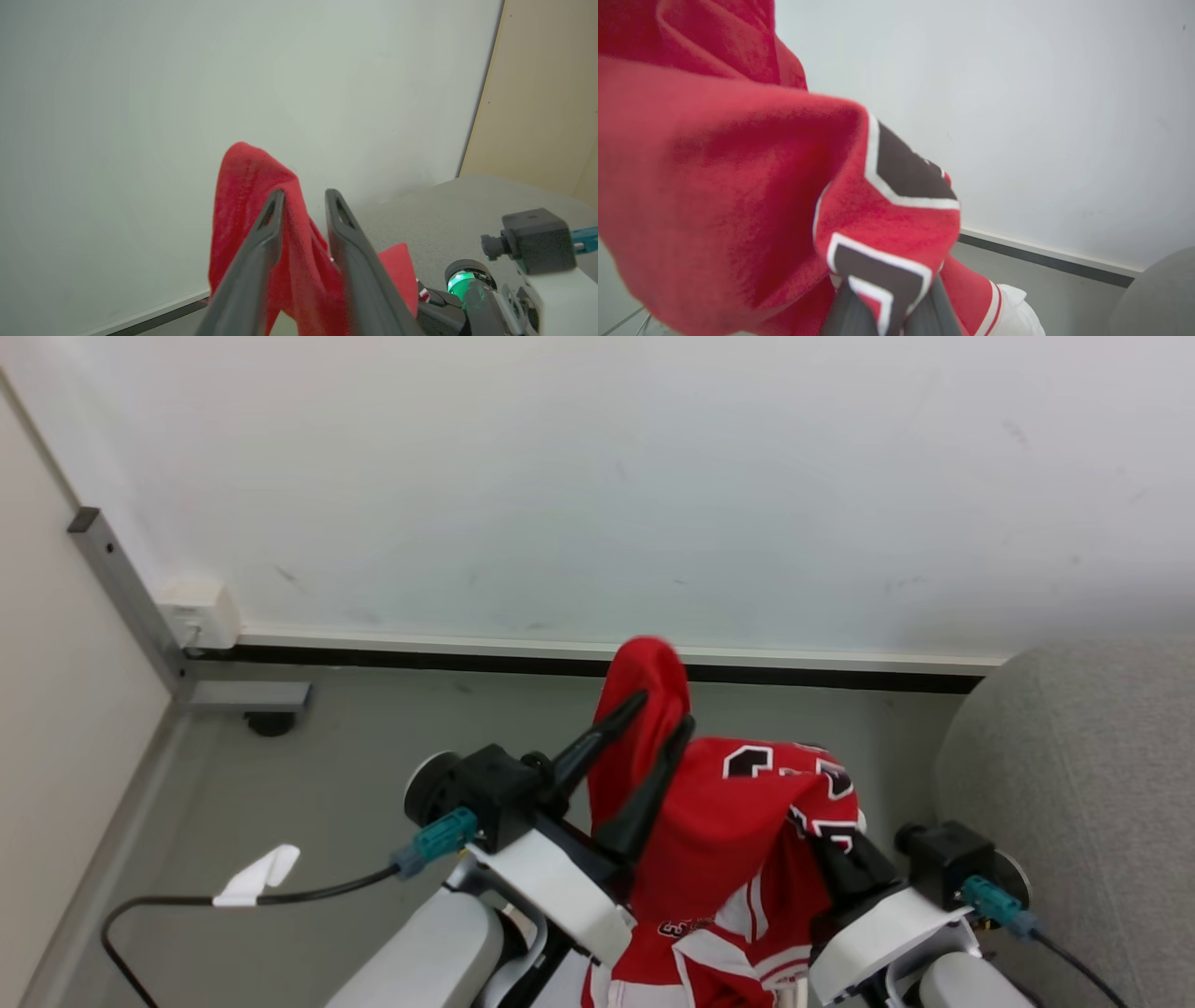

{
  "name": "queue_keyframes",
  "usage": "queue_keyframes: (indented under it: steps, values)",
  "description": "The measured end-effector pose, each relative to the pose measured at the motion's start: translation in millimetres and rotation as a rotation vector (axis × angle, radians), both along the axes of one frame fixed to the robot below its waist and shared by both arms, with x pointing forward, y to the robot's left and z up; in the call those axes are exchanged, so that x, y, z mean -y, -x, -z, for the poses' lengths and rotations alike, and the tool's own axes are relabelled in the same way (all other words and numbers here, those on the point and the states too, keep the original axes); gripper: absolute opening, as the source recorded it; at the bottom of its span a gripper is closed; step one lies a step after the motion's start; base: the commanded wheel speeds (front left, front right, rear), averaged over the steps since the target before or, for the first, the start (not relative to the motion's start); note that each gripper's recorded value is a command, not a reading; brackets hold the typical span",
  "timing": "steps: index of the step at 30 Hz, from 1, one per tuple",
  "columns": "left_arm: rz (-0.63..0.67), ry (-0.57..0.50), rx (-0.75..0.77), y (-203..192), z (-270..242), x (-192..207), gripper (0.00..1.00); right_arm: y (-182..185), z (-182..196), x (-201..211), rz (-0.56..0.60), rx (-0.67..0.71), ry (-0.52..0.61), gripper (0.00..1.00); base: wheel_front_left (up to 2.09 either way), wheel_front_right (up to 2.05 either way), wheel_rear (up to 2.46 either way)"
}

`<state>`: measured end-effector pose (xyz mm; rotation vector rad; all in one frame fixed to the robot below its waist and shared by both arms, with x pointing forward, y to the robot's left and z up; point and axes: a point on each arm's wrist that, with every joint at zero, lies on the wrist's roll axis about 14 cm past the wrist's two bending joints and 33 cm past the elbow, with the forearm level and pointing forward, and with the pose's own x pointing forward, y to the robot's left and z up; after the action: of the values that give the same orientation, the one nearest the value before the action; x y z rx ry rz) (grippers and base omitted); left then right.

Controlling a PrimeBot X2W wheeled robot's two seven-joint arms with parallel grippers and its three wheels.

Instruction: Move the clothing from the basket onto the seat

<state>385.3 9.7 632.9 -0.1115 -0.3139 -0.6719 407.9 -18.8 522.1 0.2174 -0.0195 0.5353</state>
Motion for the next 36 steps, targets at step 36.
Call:
queue_keyframes:
  steps: [36]
  values:
    - [0.444, -0.065, -0.105, 25.1, 71.4, 150.3, 1.00, 70.5, -41.1, 246.0, 0.685, 0.167, 0.061, 0.00, 0.00, 0.00, 0.00]
